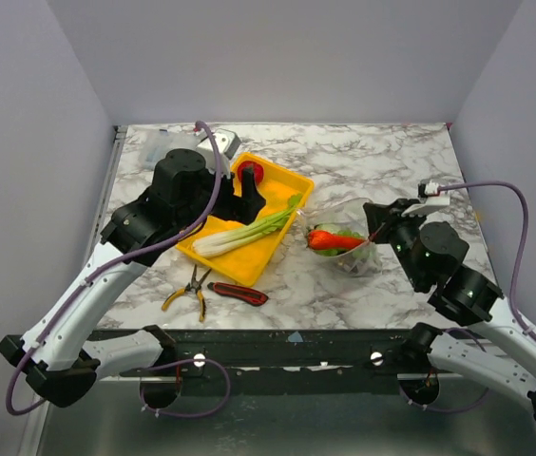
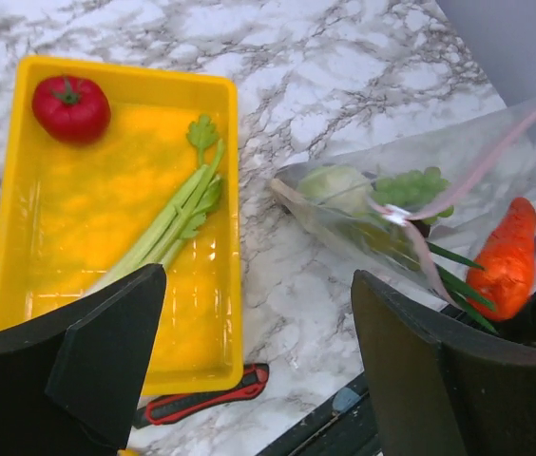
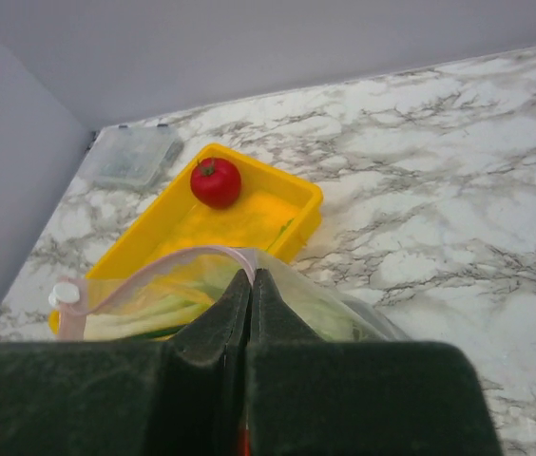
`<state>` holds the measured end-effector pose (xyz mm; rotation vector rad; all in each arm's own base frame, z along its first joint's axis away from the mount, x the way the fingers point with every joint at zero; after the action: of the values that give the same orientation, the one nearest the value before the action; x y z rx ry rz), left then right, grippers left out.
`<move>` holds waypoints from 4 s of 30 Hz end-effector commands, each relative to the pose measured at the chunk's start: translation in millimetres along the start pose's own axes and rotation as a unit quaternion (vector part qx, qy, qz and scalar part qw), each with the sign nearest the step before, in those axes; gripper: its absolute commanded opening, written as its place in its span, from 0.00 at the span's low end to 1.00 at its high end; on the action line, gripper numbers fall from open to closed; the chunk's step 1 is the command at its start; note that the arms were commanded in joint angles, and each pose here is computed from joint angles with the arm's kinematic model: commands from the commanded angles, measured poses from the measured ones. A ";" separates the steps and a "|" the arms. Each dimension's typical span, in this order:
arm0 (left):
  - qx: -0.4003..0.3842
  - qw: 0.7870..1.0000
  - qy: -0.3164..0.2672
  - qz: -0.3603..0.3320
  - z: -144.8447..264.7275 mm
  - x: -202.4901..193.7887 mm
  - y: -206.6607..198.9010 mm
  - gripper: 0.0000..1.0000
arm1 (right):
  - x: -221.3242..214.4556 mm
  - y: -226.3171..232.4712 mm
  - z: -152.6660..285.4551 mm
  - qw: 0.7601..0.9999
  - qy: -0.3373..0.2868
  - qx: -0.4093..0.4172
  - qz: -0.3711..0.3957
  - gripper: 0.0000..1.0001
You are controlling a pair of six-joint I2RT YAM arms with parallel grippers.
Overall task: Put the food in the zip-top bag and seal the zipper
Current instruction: Pick up the fake vegetable from the bin, then place the fake vegetable in the zipper food storage bag.
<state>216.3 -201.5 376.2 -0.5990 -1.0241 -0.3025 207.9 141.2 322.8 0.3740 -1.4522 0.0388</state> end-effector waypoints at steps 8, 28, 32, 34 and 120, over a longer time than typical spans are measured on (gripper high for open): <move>-0.055 0.979 0.040 0.192 -37.9 -34.4 45.7 0.81 | 2.4 -48.4 8.2 0.980 0.010 -0.198 -0.019 0.01; -0.015 0.964 0.061 0.260 -80.0 -57.3 99.7 0.82 | -6.7 -45.6 -5.5 0.971 0.068 -0.218 0.068 0.01; 0.085 0.968 0.079 0.221 -113.2 -48.1 138.5 0.83 | -8.1 -36.1 -15.8 0.972 0.082 -0.210 0.071 0.01; 0.132 0.963 0.085 0.218 -135.7 -45.2 159.1 0.82 | -8.8 -30.6 -21.0 0.973 0.086 -0.200 0.072 0.01; -0.105 0.987 0.047 0.115 -43.9 -42.1 -41.4 0.00 | -27.3 9.2 -37.3 0.986 0.142 -0.084 -0.016 0.01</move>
<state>218.3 -246.1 364.1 -1.0146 -0.8873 -0.0593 241.9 168.3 270.1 0.1690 -1.1205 0.0030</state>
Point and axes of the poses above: each gripper's point midway between its finger pads, its own z axis back along the fingers, its own y axis along the line the jaws close on, x = y × z, the point moved 4 cm from there along z, back along the fingers, and after that the axes turned 6 degrees about z, right-handed, at the moved point
